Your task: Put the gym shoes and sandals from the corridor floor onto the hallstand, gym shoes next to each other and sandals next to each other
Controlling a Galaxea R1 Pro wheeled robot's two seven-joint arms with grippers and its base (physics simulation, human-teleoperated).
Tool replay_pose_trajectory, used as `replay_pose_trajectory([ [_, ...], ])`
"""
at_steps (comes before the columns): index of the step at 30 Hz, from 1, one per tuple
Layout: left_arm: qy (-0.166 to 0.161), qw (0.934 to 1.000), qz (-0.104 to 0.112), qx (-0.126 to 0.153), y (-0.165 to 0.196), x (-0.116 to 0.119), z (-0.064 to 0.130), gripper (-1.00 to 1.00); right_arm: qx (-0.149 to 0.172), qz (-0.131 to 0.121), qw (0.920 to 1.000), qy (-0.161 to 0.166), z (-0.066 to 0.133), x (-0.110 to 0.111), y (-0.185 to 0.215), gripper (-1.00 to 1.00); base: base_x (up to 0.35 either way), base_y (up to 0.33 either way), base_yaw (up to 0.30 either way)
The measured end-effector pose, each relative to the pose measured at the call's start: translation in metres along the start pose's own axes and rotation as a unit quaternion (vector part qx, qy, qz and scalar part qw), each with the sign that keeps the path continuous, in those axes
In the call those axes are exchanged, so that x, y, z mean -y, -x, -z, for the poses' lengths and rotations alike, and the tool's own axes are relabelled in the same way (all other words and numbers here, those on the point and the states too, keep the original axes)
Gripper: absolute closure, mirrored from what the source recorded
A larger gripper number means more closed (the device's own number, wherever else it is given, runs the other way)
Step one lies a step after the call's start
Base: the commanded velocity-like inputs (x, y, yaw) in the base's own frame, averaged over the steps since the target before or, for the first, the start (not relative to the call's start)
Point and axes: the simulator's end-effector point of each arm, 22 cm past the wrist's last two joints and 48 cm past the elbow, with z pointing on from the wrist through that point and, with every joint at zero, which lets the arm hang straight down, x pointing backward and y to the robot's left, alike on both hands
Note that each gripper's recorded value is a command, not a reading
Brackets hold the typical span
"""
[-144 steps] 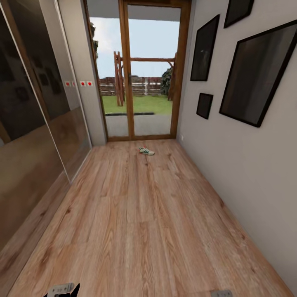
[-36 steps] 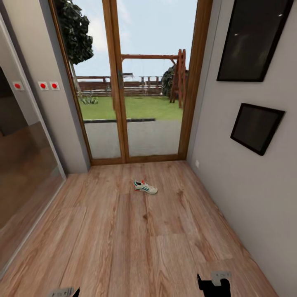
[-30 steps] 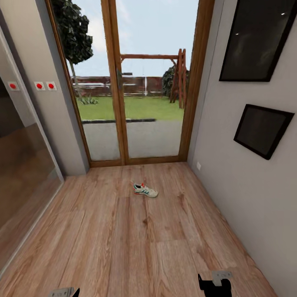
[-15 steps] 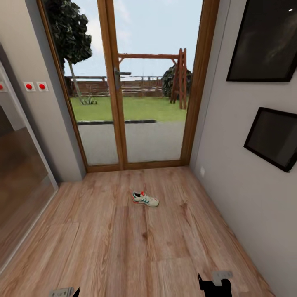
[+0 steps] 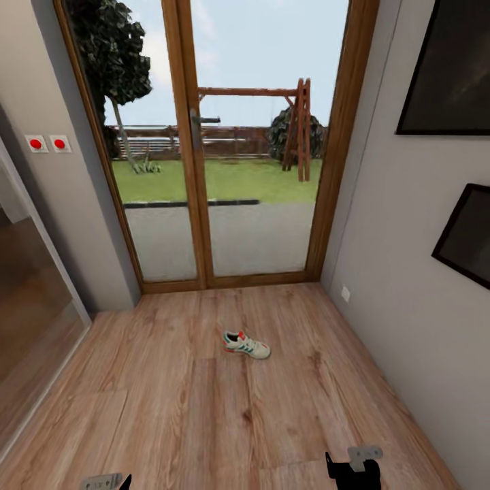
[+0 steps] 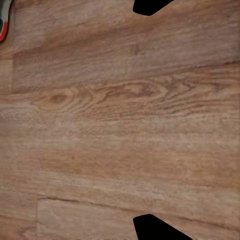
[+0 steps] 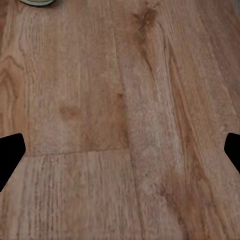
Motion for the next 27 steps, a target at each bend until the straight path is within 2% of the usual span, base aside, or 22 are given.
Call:
replay_pose_trajectory([
  [14, 0.000, 1.0000, 0.000, 0.000, 0.0002, 0.0000, 0.0000, -1.00, -0.001, 0.000, 1.0000, 0.000, 0.0000, 0.0003, -0.0004, -1.00, 0.322, 0.145, -0.002],
  [27, 0.000, 1.0000, 0.000, 0.001, 0.0003, 0.0001, -0.0001, -1.00, -0.001, 0.000, 1.0000, -0.002, 0.0001, 0.0010, -0.0009, -1.00, 0.296, 0.187, -0.220],
])
